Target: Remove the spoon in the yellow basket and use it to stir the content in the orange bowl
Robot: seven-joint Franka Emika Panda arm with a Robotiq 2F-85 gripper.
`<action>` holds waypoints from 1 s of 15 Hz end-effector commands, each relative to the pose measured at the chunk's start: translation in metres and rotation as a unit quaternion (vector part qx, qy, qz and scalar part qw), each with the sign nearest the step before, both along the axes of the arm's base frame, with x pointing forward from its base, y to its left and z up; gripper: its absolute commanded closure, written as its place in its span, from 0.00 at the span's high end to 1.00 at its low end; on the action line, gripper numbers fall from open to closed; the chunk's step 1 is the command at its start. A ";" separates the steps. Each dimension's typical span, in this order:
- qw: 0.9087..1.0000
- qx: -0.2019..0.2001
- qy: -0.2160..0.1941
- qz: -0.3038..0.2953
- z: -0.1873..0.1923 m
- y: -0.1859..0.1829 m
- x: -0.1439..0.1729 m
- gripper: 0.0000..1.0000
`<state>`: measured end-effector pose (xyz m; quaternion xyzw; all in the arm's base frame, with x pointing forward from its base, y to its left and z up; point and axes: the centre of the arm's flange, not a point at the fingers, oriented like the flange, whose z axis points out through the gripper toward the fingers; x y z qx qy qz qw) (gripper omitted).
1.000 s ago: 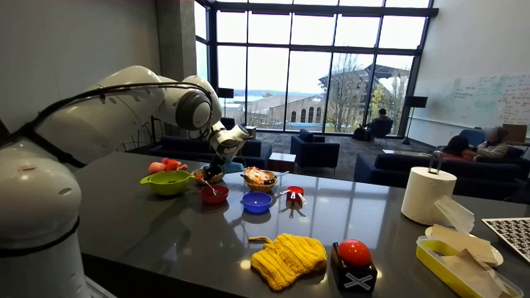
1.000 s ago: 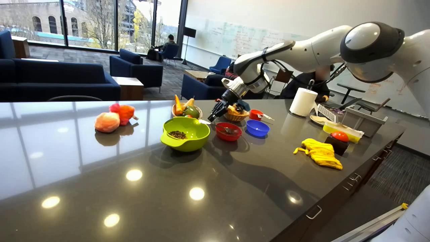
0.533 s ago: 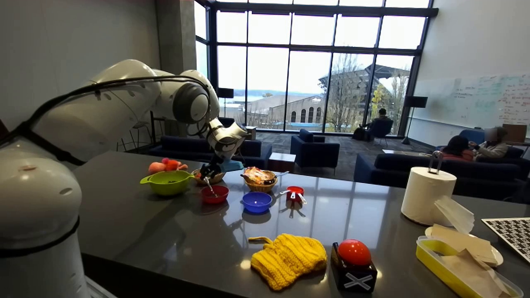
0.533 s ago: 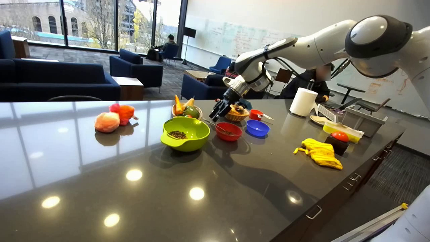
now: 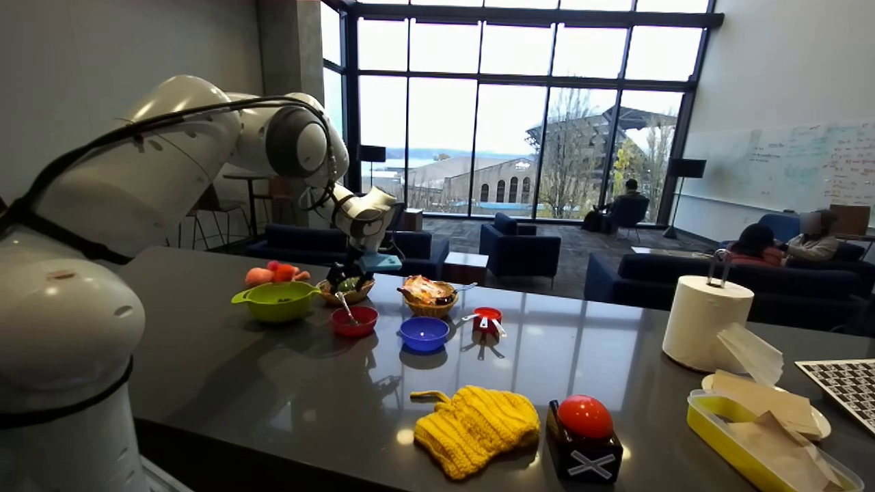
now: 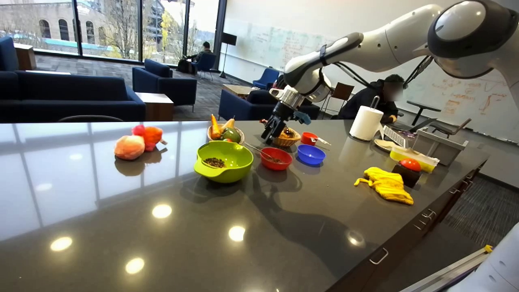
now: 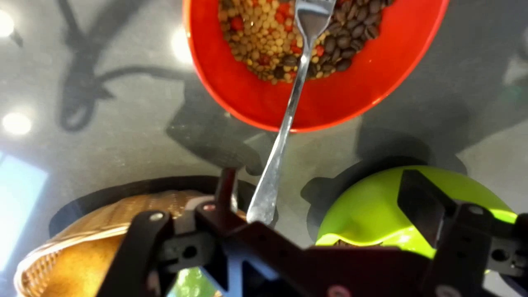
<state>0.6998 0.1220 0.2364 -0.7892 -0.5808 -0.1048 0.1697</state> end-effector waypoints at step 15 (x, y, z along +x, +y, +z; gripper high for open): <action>0.896 -0.264 0.047 -0.353 0.073 -0.037 -0.086 1.00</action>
